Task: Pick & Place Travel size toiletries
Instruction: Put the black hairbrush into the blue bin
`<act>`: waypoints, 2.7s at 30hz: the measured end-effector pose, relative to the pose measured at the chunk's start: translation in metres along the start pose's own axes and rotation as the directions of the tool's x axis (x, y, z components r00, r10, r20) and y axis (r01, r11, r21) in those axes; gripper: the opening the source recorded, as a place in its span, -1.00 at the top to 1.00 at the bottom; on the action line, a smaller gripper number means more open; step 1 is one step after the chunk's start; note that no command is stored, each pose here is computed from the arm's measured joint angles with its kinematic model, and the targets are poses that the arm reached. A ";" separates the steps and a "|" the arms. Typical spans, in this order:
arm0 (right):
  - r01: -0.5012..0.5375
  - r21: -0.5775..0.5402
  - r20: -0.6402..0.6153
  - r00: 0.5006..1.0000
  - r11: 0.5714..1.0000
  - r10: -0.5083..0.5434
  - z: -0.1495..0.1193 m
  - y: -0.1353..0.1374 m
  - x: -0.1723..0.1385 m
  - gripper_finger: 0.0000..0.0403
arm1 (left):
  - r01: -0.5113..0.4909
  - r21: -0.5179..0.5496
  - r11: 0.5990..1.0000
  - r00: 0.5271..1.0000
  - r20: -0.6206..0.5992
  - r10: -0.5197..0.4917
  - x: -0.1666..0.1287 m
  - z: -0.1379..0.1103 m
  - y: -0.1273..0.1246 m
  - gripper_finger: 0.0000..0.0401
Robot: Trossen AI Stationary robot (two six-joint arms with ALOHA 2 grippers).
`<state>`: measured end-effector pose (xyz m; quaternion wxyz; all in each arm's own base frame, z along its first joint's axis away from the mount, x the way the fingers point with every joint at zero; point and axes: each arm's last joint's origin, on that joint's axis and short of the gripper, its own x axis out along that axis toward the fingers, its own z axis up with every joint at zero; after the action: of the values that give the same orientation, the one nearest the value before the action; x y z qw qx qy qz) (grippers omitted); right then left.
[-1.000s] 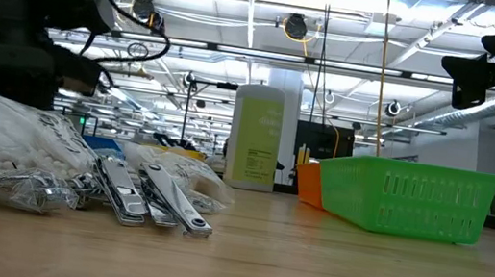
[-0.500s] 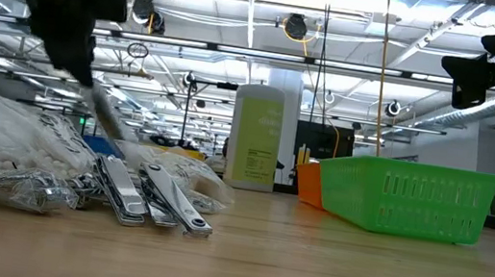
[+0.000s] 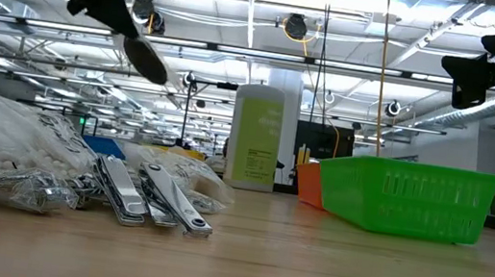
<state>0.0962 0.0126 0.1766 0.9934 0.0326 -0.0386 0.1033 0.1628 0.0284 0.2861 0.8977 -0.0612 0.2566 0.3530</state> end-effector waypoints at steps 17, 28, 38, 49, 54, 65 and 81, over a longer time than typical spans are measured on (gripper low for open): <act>0.000 0.000 0.000 1.000 1.000 0.000 0.000 0.000 0.000 -0.20 | -0.458 -0.073 0.886 0.886 -0.121 0.448 0.072 -0.008 0.048 1.00; 0.000 0.000 0.000 1.000 1.000 0.000 0.000 0.000 0.000 -0.20 | -0.386 -0.112 0.916 0.912 -0.195 0.360 0.113 -0.026 0.056 1.00; 0.000 0.000 0.000 1.000 1.000 0.000 0.000 0.000 0.000 -0.20 | -0.409 -0.083 0.909 0.895 -0.232 0.381 0.122 -0.031 0.058 0.83; 0.000 0.000 0.000 1.000 1.000 0.000 0.000 0.000 0.000 -0.20 | -0.375 -0.043 0.926 0.905 -0.234 0.356 0.121 -0.031 0.055 0.09; 0.000 0.000 0.000 1.000 1.000 0.000 0.000 0.000 0.000 -0.20 | -0.180 -0.006 0.984 0.964 -0.198 0.175 0.111 -0.021 0.043 -0.14; 0.000 0.000 0.000 1.000 1.000 0.000 0.000 0.000 0.000 -0.20 | 0.274 -0.112 0.955 0.927 -0.235 -0.293 0.082 -0.019 0.008 -0.23; 0.000 0.000 0.000 1.000 1.000 0.000 0.000 0.000 0.000 -0.20 | 0.344 0.135 0.929 0.831 -0.504 -0.234 0.082 -0.058 -0.038 -0.23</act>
<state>0.0963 0.0127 0.1766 0.9934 0.0326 -0.0384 0.1033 0.2140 0.0328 0.1919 0.8501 -0.0852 0.4959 0.1556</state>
